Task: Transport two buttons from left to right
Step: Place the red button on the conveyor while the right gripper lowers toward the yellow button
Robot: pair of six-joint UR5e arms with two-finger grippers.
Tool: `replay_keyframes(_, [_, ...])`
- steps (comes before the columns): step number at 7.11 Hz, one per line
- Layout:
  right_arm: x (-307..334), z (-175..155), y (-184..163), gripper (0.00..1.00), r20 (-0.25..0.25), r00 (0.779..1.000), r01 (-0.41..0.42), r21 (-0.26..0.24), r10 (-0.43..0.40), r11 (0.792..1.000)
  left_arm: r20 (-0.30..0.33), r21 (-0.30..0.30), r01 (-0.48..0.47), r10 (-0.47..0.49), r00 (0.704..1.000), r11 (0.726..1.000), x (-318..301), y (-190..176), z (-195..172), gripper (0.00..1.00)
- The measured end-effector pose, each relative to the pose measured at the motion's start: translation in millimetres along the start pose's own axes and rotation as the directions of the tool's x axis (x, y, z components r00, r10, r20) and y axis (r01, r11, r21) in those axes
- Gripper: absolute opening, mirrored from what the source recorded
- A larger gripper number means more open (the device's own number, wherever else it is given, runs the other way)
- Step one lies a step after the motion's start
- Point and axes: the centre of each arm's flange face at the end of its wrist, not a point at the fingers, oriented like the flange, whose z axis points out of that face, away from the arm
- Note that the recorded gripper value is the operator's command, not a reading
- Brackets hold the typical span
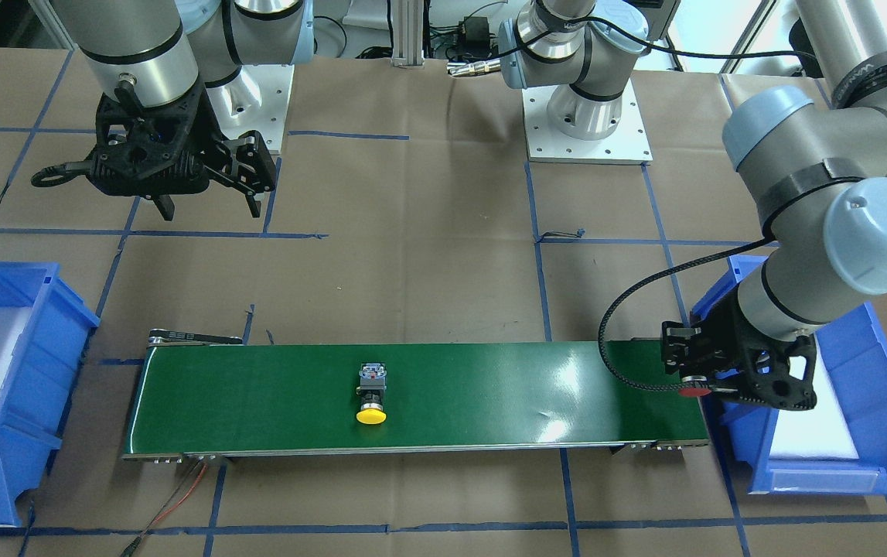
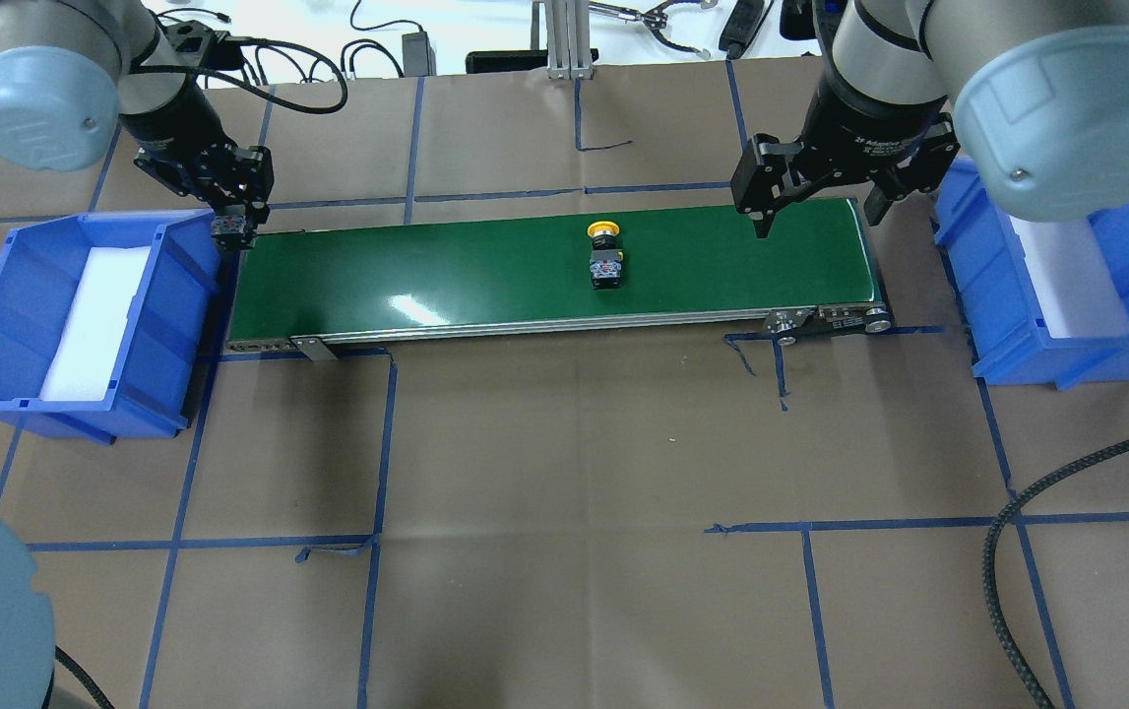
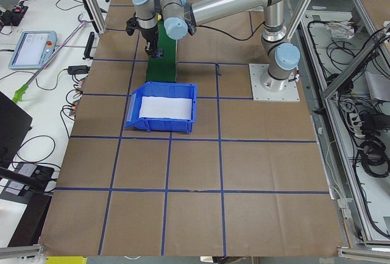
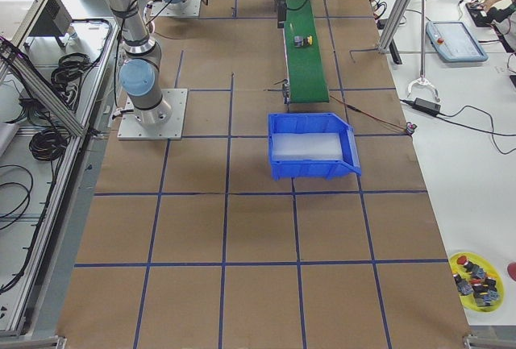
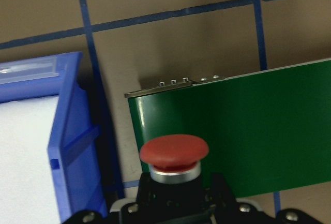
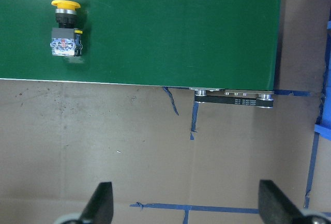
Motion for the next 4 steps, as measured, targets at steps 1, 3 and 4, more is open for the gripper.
replay_keyframes(1, [-0.1,6.5,-7.0,1.00,0.000,1.000,-0.001,0.008,0.001,1.000,-0.008,-0.021,0.001,-0.002,1.000,1.000,4.5,3.1,14.2,0.10])
replay_keyframes(3, [-0.5,23.3,-24.0,1.00,0.000,1.000,-0.003,0.024,0.003,1.000,-0.014,-0.036,-0.002,0.002,1.000,0.999,7.7,6.9,42.8,0.10])
replay_keyframes(4, [-0.6,32.1,-29.3,1.00,0.000,1.000,-0.003,0.017,0.003,1.000,-0.009,-0.020,-0.004,0.004,1.000,1.000,7.7,6.4,58.4,0.10])
